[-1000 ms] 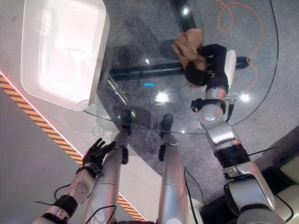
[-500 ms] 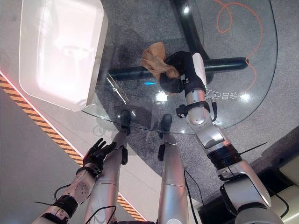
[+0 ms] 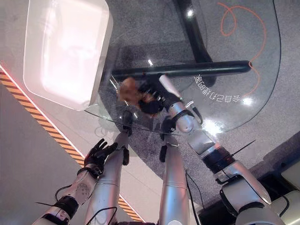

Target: Wipe the table with a cloth and put it in the basket.

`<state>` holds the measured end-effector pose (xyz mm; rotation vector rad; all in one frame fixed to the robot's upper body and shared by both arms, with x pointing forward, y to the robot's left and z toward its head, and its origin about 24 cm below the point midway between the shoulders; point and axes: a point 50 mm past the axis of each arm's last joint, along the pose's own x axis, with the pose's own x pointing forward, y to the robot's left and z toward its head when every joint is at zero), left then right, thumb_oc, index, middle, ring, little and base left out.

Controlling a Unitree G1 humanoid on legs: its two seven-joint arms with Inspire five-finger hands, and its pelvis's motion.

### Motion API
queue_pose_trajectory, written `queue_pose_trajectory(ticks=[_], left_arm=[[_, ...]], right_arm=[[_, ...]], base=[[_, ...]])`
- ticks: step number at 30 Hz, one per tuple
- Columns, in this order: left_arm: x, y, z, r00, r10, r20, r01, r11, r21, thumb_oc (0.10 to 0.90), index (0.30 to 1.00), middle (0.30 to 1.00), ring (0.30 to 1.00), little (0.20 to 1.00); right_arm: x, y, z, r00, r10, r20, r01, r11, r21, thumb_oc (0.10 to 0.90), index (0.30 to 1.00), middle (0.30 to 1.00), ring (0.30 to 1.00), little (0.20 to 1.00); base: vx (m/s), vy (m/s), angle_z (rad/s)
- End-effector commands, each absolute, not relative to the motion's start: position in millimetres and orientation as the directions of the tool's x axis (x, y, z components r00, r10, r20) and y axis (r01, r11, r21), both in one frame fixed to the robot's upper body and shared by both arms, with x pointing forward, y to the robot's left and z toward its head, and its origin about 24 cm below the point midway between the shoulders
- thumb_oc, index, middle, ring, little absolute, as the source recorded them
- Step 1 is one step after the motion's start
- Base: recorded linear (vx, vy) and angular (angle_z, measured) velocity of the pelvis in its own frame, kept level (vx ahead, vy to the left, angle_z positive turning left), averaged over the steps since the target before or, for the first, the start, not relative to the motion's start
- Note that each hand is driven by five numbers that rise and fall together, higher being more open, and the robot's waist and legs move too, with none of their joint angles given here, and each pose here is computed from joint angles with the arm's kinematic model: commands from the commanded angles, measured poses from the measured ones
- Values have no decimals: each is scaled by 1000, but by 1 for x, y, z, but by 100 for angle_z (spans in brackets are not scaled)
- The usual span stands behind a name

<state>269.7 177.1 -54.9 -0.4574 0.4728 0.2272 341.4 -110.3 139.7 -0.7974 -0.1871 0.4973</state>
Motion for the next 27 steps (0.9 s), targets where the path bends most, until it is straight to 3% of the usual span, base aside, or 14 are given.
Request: queue_pose_trajectory(ticks=[1,19,27], left_arm=[[246,184,-74,822,120,-557,-349,879,-324,800,900,900,900,900],[245,189,-73,830,135,-541,-360,871,-335,800,900,900,900,900],[240,196,-67,873,147,-466,-383,798,-466,800,900,900,900,900]], right_arm=[[316,-80,149,760,648,57,-462,600,-653,100,300,300,300,200],[317,-87,152,796,593,124,-407,675,-615,100,300,300,300,200],[316,-95,150,816,560,141,-416,739,-530,100,300,300,300,200]], base=[[0,0,0],[-3,-4,1],[-31,-28,2]])
